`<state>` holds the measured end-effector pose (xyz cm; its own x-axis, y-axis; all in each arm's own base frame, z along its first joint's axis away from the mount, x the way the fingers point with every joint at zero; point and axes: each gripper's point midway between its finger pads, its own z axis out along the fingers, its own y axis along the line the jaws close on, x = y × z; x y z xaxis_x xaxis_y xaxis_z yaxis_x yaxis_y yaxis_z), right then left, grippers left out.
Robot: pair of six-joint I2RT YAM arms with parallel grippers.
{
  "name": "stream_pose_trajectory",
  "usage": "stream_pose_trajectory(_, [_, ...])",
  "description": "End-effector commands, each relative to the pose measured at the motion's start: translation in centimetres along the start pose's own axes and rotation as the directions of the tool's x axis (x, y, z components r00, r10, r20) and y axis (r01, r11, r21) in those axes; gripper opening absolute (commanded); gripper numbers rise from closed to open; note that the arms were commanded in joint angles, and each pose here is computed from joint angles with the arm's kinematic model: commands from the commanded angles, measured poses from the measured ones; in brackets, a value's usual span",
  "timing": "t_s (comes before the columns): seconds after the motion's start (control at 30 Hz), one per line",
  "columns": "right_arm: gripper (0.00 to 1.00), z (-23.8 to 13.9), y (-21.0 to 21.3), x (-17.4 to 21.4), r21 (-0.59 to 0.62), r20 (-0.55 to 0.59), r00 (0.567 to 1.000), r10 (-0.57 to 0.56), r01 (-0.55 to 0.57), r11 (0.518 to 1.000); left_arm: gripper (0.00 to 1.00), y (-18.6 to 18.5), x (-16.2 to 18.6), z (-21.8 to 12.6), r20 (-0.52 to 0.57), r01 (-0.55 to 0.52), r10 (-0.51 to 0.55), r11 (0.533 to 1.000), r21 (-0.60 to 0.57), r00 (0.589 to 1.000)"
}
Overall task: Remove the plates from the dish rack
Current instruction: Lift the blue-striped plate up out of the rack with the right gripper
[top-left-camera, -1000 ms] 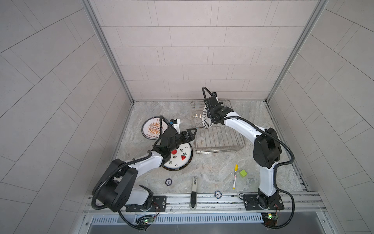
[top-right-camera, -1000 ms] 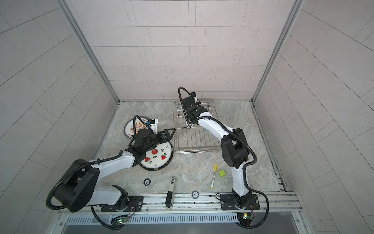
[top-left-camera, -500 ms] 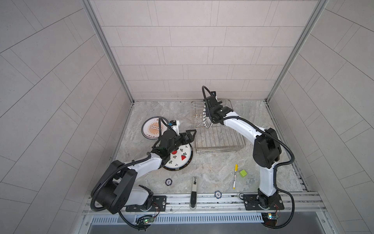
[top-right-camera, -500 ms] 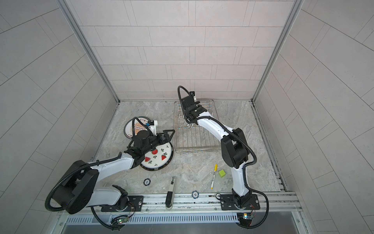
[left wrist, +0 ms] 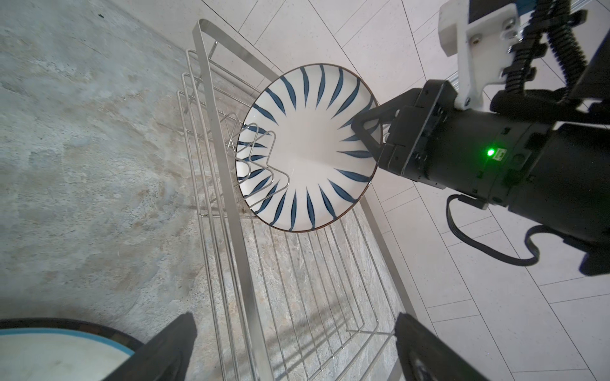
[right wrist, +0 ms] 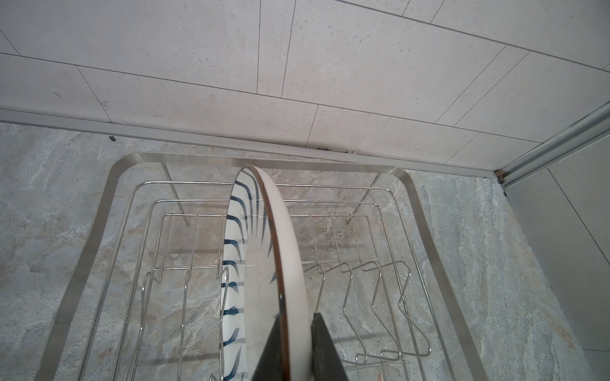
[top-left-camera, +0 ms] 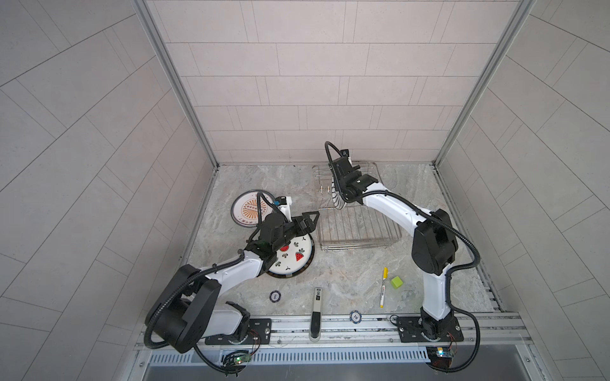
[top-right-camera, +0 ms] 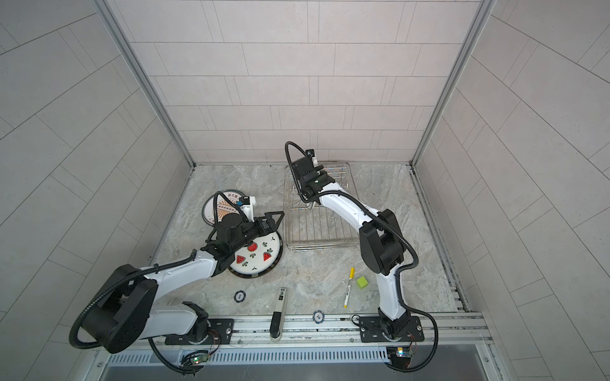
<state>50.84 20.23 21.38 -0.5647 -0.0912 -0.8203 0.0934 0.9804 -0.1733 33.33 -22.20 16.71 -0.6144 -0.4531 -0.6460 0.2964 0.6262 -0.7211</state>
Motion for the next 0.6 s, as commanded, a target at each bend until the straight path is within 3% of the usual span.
stream_pose_trajectory(0.0, [0.12, -2.9, -2.5, -4.2, 0.053, 0.095, 0.995, 0.016, -0.021, 0.998, 1.0, -0.6, -0.3, -0.4, 0.022, -0.018, 0.018, 1.0, 0.016, 1.0])
stream_pose_trajectory(0.57, [0.11, -5.3, -3.0, -7.0, 0.109, 0.148, 0.987, -0.057, 0.041, 0.993, 1.0, -0.4, 0.0, 0.3, 0.01, -0.003, 0.003, 1.0, 0.029, 1.0])
